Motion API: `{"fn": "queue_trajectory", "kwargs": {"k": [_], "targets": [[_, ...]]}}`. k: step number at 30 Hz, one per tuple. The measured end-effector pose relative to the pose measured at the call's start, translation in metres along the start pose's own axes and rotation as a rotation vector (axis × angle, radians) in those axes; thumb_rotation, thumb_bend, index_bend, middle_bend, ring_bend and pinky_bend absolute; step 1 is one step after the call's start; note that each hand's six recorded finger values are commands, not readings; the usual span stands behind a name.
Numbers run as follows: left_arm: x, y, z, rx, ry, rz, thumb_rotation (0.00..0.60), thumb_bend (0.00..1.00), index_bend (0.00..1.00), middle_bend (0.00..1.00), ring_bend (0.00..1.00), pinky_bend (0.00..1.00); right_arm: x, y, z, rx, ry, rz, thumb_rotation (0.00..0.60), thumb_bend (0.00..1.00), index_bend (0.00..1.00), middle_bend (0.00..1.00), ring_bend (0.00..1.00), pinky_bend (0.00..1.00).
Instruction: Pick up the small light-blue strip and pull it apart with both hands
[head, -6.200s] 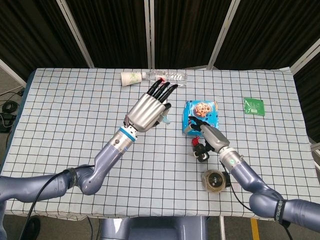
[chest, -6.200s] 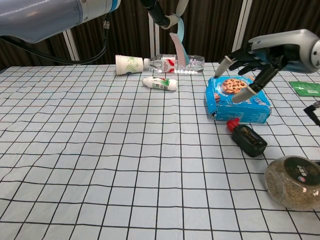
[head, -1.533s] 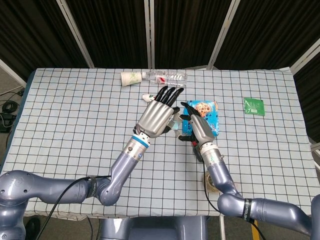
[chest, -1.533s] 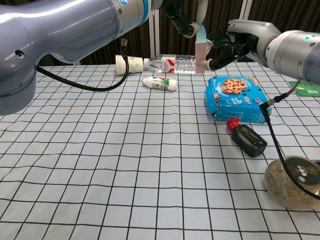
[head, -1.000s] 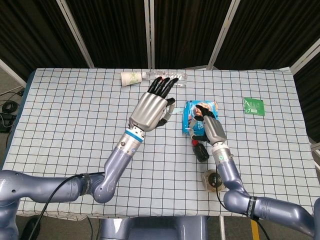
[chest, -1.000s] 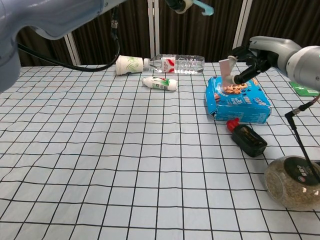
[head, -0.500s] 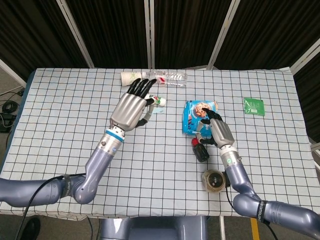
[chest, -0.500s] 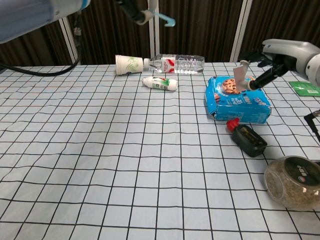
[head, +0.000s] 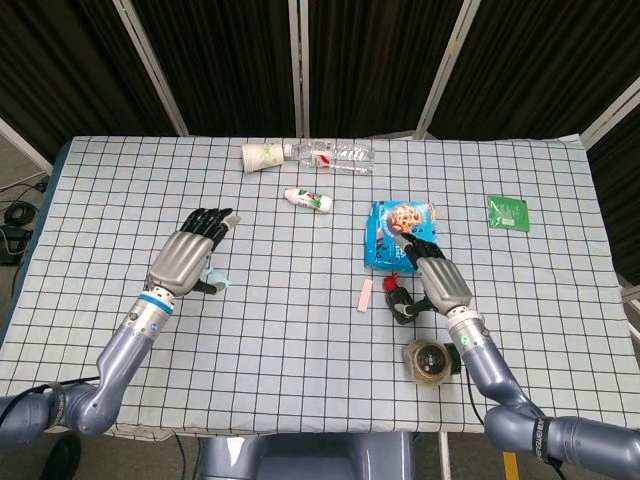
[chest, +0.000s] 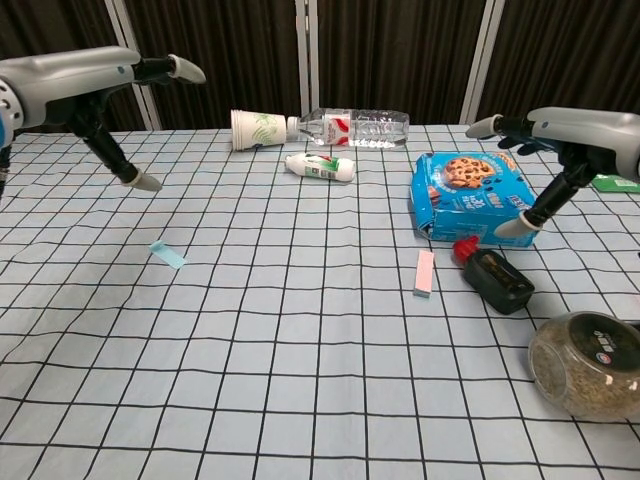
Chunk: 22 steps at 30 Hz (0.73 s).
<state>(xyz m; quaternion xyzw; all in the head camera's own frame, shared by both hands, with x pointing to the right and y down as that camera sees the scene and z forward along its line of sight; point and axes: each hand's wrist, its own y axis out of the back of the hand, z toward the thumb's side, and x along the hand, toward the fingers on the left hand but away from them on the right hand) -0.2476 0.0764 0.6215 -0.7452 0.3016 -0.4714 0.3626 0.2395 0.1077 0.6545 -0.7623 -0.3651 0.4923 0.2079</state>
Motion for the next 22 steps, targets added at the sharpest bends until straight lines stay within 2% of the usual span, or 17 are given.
{"fn": "queue_trajectory", "kwargs": {"k": [5, 9, 14, 18, 22], "targets": [[-0.017, 0.011, -0.022, 0.01, 0.033, 0.061, 0.6, 0.0, 0.0, 0.0, 0.0, 0.0, 0.013, 0.017, -0.004, 0.055, 0.032, -0.06, 0.6, 0.0, 0.02, 0.0, 0.0, 0.0], [-0.049, 0.028, -0.053, 0.058, 0.088, 0.154, 0.6, 0.0, 0.0, 0.0, 0.0, 0.0, 0.033, 0.039, -0.018, 0.148, 0.078, -0.142, 0.6, 0.0, 0.02, 0.0, 0.0, 0.0], [-0.102, 0.037, -0.089, 0.124, 0.186, 0.227, 0.6, 0.0, 0.0, 0.0, 0.0, 0.0, 0.078, 0.072, -0.06, 0.317, 0.125, -0.265, 0.6, 0.0, 0.03, 0.0, 0.0, 0.0], [-0.153, 0.035, -0.11, 0.155, 0.265, 0.255, 0.6, 0.0, 0.0, 0.0, 0.0, 0.0, 0.126, 0.095, -0.1, 0.4, 0.085, -0.355, 0.6, 0.0, 0.02, 0.0, 0.0, 0.0], [-0.193, 0.022, -0.124, 0.157, 0.329, 0.224, 0.6, 0.0, 0.0, 0.0, 0.0, 0.0, 0.174, 0.1, -0.128, 0.423, 0.016, -0.404, 0.6, 0.0, 0.02, 0.0, 0.0, 0.0]]}}
